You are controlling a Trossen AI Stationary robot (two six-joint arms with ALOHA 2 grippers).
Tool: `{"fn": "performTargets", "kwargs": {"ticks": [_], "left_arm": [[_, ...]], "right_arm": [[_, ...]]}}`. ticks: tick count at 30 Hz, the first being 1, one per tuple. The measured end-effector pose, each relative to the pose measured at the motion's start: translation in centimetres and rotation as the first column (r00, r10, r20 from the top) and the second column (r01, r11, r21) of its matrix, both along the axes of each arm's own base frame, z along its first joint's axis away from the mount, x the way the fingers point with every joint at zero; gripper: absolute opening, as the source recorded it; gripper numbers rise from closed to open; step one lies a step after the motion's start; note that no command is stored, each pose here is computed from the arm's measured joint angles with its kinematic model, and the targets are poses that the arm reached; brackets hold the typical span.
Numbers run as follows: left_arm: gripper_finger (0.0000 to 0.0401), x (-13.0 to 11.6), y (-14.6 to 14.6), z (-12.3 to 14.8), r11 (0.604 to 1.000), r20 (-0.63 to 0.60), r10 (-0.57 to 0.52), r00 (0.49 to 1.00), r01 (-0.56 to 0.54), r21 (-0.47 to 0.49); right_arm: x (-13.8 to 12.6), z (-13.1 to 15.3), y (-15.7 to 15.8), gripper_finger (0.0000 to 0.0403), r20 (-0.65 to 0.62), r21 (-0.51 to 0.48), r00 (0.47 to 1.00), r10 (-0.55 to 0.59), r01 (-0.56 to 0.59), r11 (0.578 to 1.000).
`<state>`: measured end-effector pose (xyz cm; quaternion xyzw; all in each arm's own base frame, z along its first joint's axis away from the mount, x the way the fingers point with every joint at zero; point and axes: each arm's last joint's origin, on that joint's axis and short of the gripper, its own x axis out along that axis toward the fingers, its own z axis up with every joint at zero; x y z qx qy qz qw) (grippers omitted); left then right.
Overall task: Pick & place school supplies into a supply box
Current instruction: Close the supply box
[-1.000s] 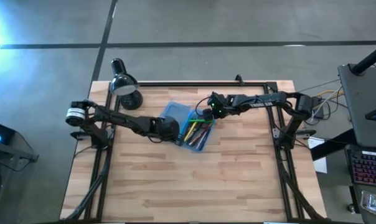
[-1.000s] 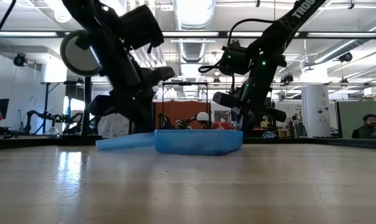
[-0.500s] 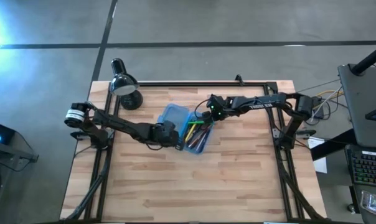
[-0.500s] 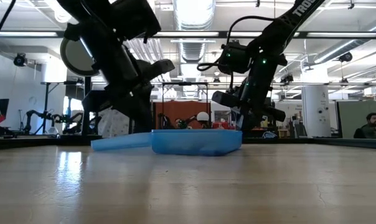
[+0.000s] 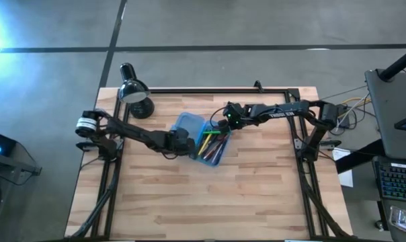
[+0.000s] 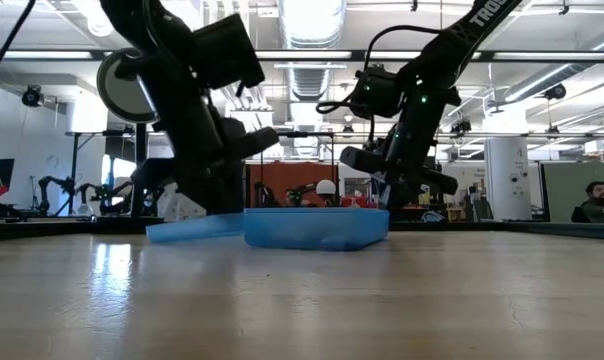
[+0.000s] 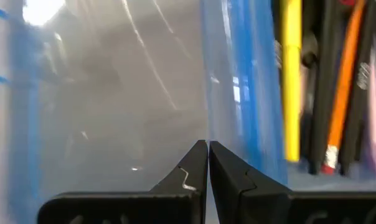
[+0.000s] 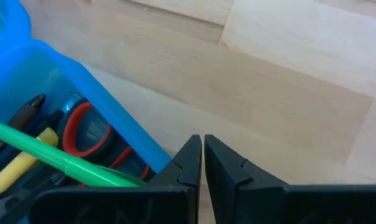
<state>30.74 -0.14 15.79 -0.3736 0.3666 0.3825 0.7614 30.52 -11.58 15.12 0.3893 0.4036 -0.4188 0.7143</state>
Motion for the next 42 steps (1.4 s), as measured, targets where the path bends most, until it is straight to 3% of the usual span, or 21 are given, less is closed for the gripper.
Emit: {"fn": "performTargets", "kwargs": {"ticks": [14,21,25,29,32,35,42], "left_arm": [[0.0000,0.4,-2.9,0.5,0.994,0.056,-0.079,0.995,0.083,-0.069],[0.0000,-1.0,-2.6,2.3,0.997,0.072,0.046,0.996,-0.050,0.057],[0.0000,-1.9,-2.2,3.8,0.989,0.092,0.065,0.994,-0.077,0.126],[0.0000,-4.0,-1.1,3.8,0.968,-0.026,0.162,0.986,-0.154,0.200],[0.0000,-6.1,-0.1,3.3,0.945,-0.084,0.284,0.955,-0.265,0.190],[0.0000,-7.8,0.2,3.3,0.928,-0.058,0.348,0.936,-0.335,0.160],[0.0000,-11.4,0.6,2.0,0.896,-0.021,0.439,0.898,-0.436,0.081]], "right_arm": [[0.4,0.0,0.7,0.0013,0.018,0.025,0.999,0.041,-0.042,0.999],[-0.3,0.9,1.0,0.0013,-0.048,-0.106,0.999,-0.026,0.020,0.994],[-0.5,2.7,0.9,0.0013,0.003,-0.185,0.999,-0.037,0.037,0.982],[-0.6,4.3,1.0,0.0013,0.050,-0.198,0.998,0.028,-0.018,0.980],[-1.3,4.1,1.2,0.0013,0.011,-0.165,1.000,0.006,-0.005,0.986],[-1.9,3.5,1.7,0.0013,-0.028,-0.087,1.000,0.006,-0.008,0.996],[-1.3,4.6,4.7,0.0013,0.062,-0.056,0.991,0.114,-0.111,0.992]]}}
